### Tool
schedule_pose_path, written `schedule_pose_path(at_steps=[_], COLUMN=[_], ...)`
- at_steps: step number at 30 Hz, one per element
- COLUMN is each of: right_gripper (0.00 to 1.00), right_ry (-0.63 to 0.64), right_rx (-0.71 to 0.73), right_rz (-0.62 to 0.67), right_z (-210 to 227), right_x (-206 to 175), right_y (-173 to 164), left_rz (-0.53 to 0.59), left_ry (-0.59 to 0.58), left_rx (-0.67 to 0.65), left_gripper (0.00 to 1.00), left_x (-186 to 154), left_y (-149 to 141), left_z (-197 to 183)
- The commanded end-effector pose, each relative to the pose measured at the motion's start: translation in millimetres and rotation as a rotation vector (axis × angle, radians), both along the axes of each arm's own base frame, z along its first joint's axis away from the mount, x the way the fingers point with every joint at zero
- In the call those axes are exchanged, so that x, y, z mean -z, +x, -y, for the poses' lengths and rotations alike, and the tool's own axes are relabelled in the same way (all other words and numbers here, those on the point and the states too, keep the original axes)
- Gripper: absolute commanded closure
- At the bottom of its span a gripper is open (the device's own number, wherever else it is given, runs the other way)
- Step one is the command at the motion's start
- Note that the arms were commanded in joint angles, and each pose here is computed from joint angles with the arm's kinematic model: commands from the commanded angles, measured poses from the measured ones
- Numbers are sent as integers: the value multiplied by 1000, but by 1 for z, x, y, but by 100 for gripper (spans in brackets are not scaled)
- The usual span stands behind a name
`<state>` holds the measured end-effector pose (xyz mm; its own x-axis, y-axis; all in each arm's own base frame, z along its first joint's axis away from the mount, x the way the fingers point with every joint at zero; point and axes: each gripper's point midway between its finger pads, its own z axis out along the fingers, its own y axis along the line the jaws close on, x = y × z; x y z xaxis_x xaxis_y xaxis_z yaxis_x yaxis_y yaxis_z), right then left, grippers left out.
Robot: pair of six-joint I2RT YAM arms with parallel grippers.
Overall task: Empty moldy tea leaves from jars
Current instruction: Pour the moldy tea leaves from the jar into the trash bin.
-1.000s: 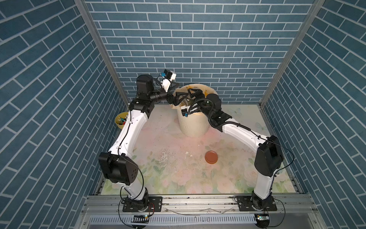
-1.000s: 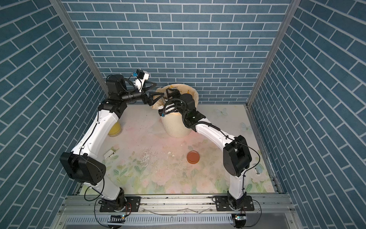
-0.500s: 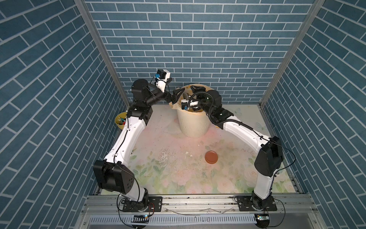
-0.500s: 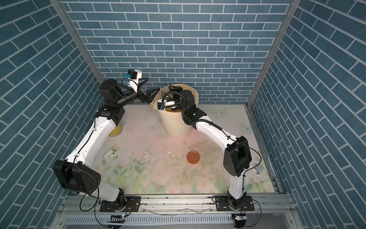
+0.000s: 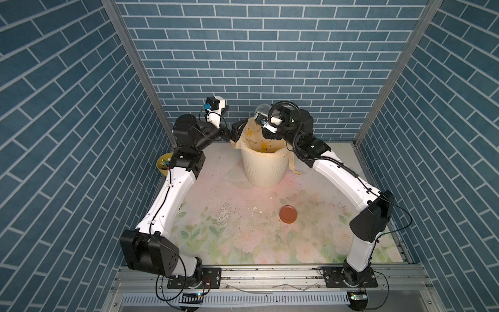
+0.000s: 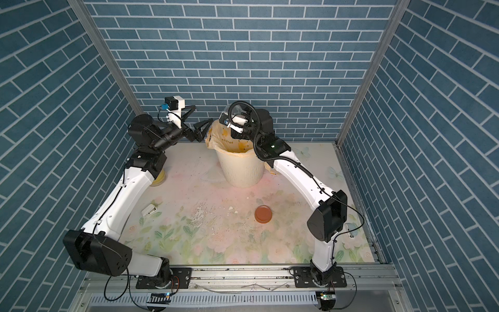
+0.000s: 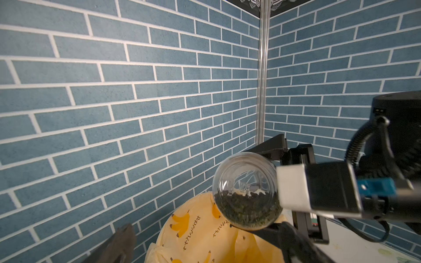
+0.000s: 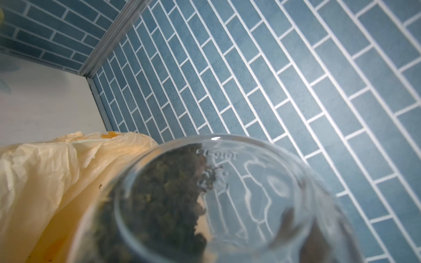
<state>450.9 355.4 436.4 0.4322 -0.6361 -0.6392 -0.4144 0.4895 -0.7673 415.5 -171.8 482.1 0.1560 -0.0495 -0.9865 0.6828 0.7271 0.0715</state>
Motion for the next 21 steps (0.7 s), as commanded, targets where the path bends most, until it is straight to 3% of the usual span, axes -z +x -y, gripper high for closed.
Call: schedule_pose_path(at_steps=[1, 8, 21], right_gripper=[100, 100, 100], right_ry=[315, 533, 696], right_rx=[-22, -72, -145], right_rz=[-86, -266, -427], right_z=[24, 29, -2], right_x=[-53, -33, -2], right_y=[-13, 4, 29], left_rz=[28, 7, -20], left_ry=[-27, -39, -34], left_rx=[-11, -23, -34], left_gripper=[1, 1, 1], left_x=[-9, 5, 21], left_y=[-11, -28, -40], left_z=[-6, -11, -14])
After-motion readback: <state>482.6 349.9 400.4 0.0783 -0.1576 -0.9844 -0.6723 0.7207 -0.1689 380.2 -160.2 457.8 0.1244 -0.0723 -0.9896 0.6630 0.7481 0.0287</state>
